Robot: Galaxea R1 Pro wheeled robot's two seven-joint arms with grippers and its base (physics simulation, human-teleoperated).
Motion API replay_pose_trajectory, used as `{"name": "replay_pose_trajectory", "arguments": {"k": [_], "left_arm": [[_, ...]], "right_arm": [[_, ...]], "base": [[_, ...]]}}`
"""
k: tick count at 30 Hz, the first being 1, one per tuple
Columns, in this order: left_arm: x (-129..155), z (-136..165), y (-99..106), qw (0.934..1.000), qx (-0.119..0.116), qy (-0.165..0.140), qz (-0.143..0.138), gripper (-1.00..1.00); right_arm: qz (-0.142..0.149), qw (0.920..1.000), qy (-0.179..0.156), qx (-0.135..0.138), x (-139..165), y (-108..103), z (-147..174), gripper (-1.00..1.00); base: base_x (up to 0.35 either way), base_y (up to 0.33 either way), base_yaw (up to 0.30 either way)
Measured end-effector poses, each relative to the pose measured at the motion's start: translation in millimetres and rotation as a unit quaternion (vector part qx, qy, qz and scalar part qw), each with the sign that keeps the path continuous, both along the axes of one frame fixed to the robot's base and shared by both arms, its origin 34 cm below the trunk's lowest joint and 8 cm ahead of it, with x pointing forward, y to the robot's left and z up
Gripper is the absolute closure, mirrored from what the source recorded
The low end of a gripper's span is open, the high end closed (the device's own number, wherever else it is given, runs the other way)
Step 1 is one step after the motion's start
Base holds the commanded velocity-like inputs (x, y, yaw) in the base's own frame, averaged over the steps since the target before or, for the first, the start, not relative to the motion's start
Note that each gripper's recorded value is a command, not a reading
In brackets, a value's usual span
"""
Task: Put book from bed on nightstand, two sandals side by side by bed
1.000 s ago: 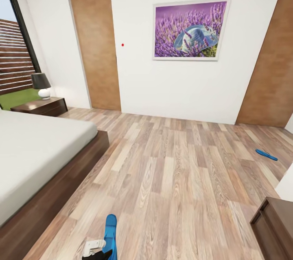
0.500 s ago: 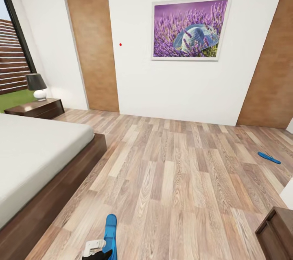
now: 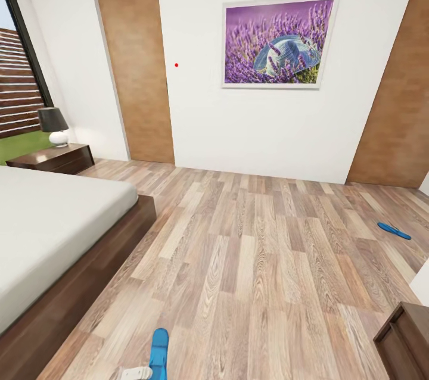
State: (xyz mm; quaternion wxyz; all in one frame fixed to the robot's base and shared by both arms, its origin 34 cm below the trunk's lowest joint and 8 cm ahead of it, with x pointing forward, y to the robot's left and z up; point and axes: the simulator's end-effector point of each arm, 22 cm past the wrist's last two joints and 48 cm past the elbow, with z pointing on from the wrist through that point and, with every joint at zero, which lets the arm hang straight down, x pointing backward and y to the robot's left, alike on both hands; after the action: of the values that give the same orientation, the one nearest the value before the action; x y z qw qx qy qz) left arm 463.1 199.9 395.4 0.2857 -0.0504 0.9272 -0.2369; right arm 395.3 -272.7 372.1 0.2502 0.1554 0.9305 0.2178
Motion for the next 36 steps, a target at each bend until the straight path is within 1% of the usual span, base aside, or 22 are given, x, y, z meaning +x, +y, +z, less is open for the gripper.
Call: {"name": "replay_pose_trajectory", "arguments": {"k": [3, 10, 16, 29, 36], "left_arm": [[-0.1, 0.0, 0.9, 1.0, 0.003, -0.007, 0.001, 1.0], [-0.5, -0.2, 0.5, 1.0, 0.003, -0.009, 0.002, 1.0], [-0.8, 0.1, -6.5, 1.0, -0.002, -0.009, 0.002, 1.0], [-0.5, 0.3, -7.1, 0.9999, -0.003, -0.009, 0.004, 1.0], [-0.5, 0.3, -7.0, 0.9999, -0.003, -0.009, 0.004, 1.0]], "right_arm": [[0.0, 1.0, -0.002, 0.0, 0.3, -0.2, 0.3, -1.0], [-0.002, 1.0, -0.003, -0.001, 1.1, -2.2, 0.7, -1.0], [-0.003, 1.0, -0.003, -0.003, 1.1, -5.8, 1.0, -1.0], [-0.004, 1.0, -0.003, -0.004, 1.0, -4.9, 0.4, -1.0], [-0.003, 1.0, -0.003, -0.003, 0.8, -4.4, 0.4, -1.0]], "base": [[0.0, 0.0, 0.0], [0.0, 0.0, -0.045], [0.0, 0.0, -0.252], [0.0, 0.0, -0.298], [0.0, 0.0, -0.092]]}}
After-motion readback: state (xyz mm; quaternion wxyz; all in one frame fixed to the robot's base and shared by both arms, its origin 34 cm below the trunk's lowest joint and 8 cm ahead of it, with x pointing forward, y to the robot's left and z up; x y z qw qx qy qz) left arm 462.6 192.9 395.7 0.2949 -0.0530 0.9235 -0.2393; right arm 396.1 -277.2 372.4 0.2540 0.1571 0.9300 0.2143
